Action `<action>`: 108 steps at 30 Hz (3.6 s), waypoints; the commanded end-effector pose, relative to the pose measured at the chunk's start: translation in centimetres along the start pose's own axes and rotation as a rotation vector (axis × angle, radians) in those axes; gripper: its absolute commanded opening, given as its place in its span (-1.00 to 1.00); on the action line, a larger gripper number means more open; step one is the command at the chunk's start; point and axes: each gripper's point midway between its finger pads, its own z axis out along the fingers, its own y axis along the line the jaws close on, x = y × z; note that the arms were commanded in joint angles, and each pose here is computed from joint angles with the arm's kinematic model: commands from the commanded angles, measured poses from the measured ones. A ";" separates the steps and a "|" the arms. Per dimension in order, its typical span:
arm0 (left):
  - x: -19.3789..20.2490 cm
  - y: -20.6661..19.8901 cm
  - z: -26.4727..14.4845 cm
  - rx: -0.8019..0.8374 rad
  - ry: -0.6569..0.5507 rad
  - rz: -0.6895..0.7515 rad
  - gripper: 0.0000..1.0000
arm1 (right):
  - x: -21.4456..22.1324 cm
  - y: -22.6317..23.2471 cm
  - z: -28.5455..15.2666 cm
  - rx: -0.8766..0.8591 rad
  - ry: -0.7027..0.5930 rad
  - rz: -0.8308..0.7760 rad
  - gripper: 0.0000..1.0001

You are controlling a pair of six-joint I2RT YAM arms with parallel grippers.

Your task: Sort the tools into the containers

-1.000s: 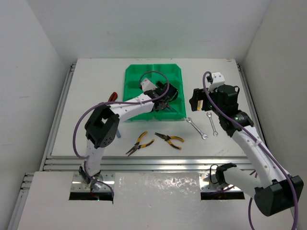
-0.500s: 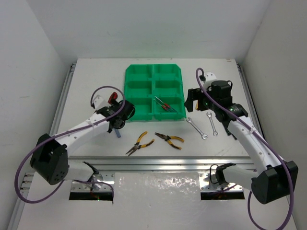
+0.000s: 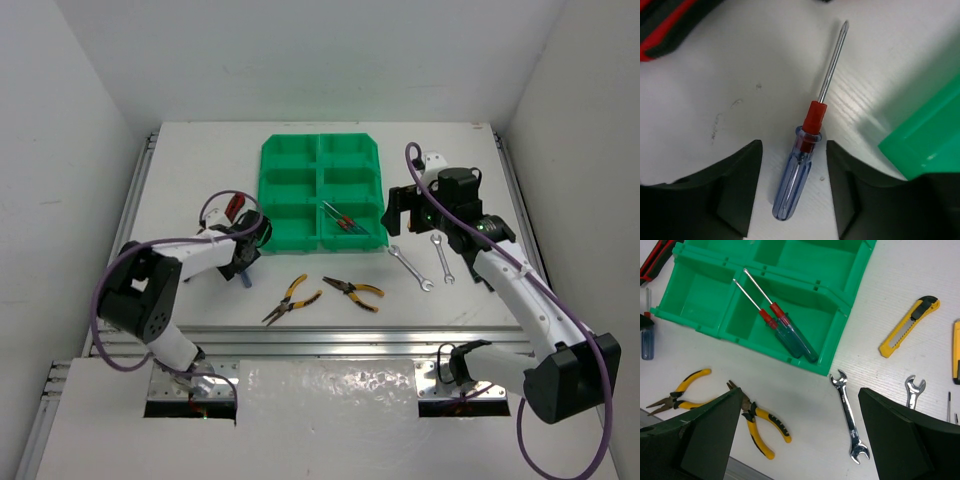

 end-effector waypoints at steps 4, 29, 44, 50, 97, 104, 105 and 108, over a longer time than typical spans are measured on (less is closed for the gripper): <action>1.8 -0.2 1.7 -0.028 0.052 0.029 -0.30 | -2.1 0.9 -0.5 -0.028 -0.063 -0.020 0.98; -1.2 -24.8 -16.1 0.501 -0.140 -0.312 -1.00 | -2.2 -3.0 -0.8 0.170 -0.075 0.018 0.98; 3.4 -30.2 -15.2 0.589 -0.041 -0.252 0.37 | -0.6 -1.7 0.0 0.052 -0.035 0.005 0.98; -1.3 -28.5 -23.2 0.718 -0.119 -0.289 0.47 | 1.1 3.9 0.3 -0.222 0.028 -0.117 0.98; -13.1 8.0 -25.4 0.645 -0.492 -0.048 0.99 | 22.1 10.0 10.7 -0.268 0.677 -0.728 -0.84; -14.1 10.6 -25.7 0.684 -0.516 -0.199 0.99 | 18.3 11.7 10.2 -0.281 0.459 -0.688 -1.00; -14.1 10.7 -25.7 0.689 -0.518 -0.204 0.99 | 17.7 11.9 10.0 -0.286 0.430 -0.682 -1.00; -14.1 10.9 -25.7 0.692 -0.519 -0.207 0.99 | 15.7 12.5 9.4 -0.292 0.326 -0.670 -1.00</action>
